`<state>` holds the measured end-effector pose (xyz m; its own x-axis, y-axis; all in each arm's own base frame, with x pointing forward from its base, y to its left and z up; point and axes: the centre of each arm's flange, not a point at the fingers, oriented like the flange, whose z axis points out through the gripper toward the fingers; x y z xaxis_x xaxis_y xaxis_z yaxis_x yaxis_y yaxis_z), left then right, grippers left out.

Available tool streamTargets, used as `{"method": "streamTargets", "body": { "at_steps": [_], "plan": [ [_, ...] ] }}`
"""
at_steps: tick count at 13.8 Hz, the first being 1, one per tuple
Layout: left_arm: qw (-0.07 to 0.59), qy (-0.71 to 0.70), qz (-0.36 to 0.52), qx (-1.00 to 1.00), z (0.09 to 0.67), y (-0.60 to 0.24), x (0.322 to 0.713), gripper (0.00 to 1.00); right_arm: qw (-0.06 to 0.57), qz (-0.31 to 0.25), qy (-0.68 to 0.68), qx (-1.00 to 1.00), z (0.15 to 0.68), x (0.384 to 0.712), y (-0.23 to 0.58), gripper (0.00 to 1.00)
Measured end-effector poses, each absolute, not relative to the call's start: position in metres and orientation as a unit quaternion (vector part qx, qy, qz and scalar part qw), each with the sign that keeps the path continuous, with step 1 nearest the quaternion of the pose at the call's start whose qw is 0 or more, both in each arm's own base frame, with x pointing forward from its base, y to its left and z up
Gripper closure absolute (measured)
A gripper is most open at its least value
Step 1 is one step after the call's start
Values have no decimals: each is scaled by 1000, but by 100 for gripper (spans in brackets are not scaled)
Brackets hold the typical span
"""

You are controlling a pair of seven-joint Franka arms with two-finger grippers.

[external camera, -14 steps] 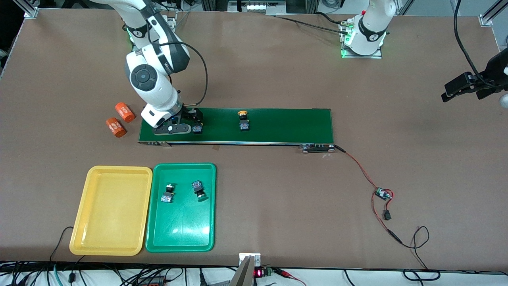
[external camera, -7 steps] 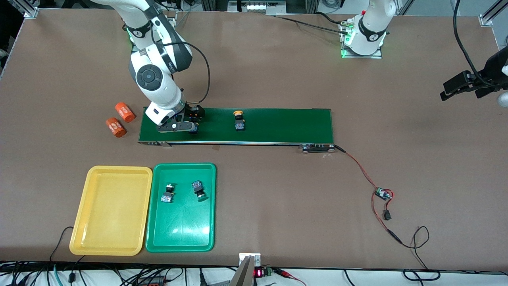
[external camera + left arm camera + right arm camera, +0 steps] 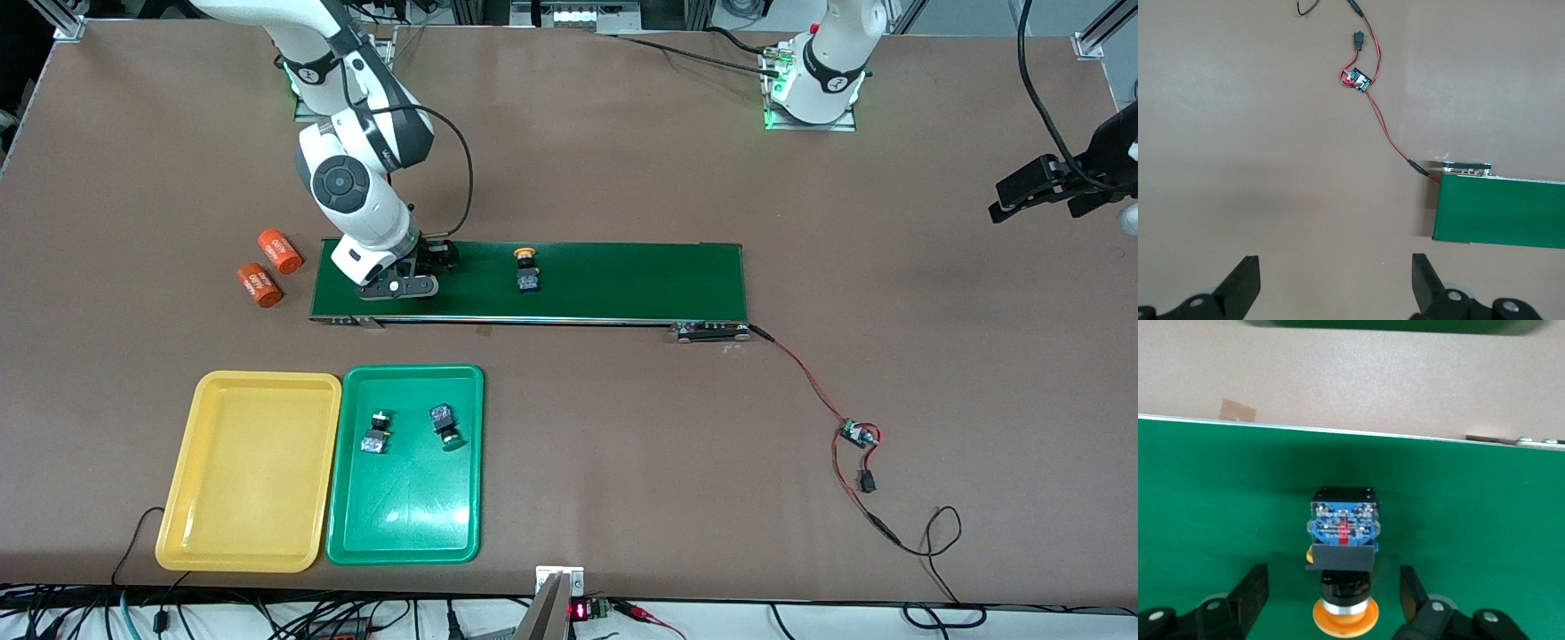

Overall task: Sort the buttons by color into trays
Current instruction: 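Grasp the orange-capped button with the right gripper and lift it, then carry the orange button to the yellow tray and lower it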

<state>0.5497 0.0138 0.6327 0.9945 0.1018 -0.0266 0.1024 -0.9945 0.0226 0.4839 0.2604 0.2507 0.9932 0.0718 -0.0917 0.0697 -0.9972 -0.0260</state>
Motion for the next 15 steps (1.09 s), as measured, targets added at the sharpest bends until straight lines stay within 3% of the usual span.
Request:
{"method": "streamTargets", "body": {
  "at_steps": [1,5,6,10,15],
  "plan": [
    [12,51,-13,999,633,14,550,0,11,47,-37,-998,249,484,260,19],
    [12,51,-13,999,633,14,550,0,13,47,-54,-997,246,489,251,63],
    [12,51,-14,999,633,14,549,0,14,46,-57,-997,246,492,246,67],
    [12,51,-15,999,632,14,549,0,19,31,-63,-997,256,507,235,67],
    [12,51,-15,999,632,14,549,0,23,-30,-86,-996,307,572,185,67]
  ]
}}
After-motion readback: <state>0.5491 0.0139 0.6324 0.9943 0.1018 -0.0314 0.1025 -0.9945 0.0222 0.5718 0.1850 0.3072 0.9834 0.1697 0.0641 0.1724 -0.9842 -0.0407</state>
